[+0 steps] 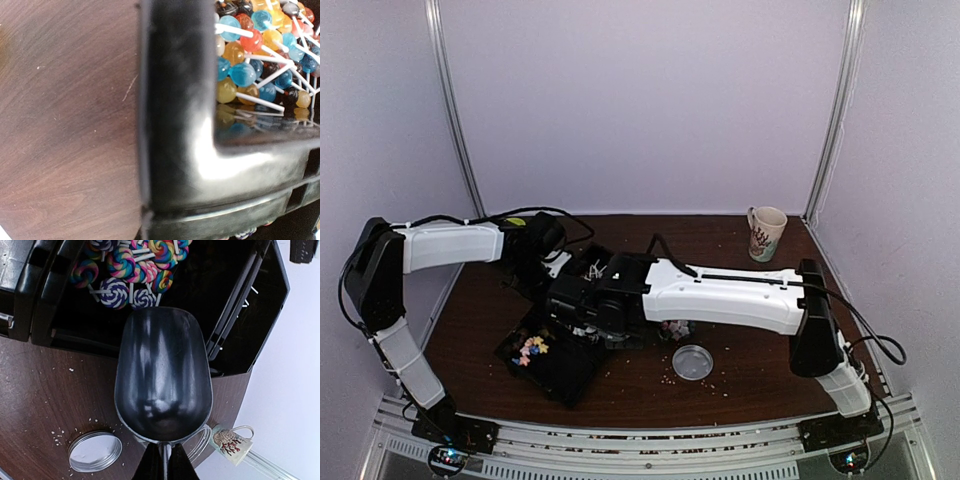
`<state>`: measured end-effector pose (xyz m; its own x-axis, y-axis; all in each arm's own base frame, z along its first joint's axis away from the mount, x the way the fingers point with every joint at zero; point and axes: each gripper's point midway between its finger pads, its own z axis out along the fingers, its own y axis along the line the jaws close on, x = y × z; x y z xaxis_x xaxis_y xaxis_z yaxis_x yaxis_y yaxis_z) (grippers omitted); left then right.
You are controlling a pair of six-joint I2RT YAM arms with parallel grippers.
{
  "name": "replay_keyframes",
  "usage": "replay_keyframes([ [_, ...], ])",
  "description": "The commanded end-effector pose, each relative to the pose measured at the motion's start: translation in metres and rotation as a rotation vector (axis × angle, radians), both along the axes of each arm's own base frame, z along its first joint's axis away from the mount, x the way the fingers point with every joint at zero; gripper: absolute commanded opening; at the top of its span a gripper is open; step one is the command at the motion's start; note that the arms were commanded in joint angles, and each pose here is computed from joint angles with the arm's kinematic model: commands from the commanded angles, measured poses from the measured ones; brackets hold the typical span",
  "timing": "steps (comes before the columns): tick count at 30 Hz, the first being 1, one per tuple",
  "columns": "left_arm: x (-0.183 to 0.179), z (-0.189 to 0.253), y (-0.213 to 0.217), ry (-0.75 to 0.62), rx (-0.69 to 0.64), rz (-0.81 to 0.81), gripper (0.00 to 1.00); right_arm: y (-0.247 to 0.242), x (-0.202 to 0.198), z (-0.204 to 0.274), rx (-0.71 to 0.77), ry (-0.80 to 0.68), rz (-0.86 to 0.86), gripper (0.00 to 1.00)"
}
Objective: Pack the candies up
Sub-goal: Scoop the fake candies from the storage box.
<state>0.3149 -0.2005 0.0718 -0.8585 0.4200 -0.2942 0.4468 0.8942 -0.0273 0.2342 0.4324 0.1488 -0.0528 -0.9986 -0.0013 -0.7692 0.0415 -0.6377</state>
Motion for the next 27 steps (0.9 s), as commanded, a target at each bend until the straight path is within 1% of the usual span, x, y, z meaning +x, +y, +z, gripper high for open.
replay_keyframes([
  [1,0.022,0.059,-0.029,-0.166,-0.156,-0.044,0.0,0.01,0.006,-0.007,-0.063,-0.061,0.045,0.0],
  [8,0.021,0.07,-0.037,-0.193,-0.216,-0.063,0.0,0.029,0.002,-0.021,-0.09,-0.073,0.117,0.0],
  [10,0.021,0.071,-0.039,-0.194,-0.229,-0.069,0.0,0.037,0.0,-0.023,-0.073,-0.07,0.133,0.0],
  [17,0.017,0.073,-0.043,-0.192,-0.258,-0.087,0.0,0.062,-0.022,-0.032,0.141,0.112,0.182,0.0],
  [19,0.017,0.075,-0.044,-0.194,-0.266,-0.088,0.0,0.061,-0.016,-0.035,0.169,0.136,0.152,0.0],
  [22,0.017,0.076,-0.045,-0.196,-0.274,-0.091,0.0,0.055,-0.009,-0.045,0.173,0.176,0.088,0.0],
  [25,0.016,0.079,-0.046,-0.205,-0.286,-0.097,0.0,0.045,-0.001,-0.05,0.206,0.225,-0.004,0.0],
  [26,0.016,0.079,-0.045,-0.207,-0.28,-0.093,0.0,0.038,0.006,-0.047,0.197,0.197,-0.039,0.0],
  [27,0.017,0.078,-0.042,-0.211,-0.267,-0.081,0.0,0.032,0.014,-0.041,0.177,0.137,-0.065,0.0],
])
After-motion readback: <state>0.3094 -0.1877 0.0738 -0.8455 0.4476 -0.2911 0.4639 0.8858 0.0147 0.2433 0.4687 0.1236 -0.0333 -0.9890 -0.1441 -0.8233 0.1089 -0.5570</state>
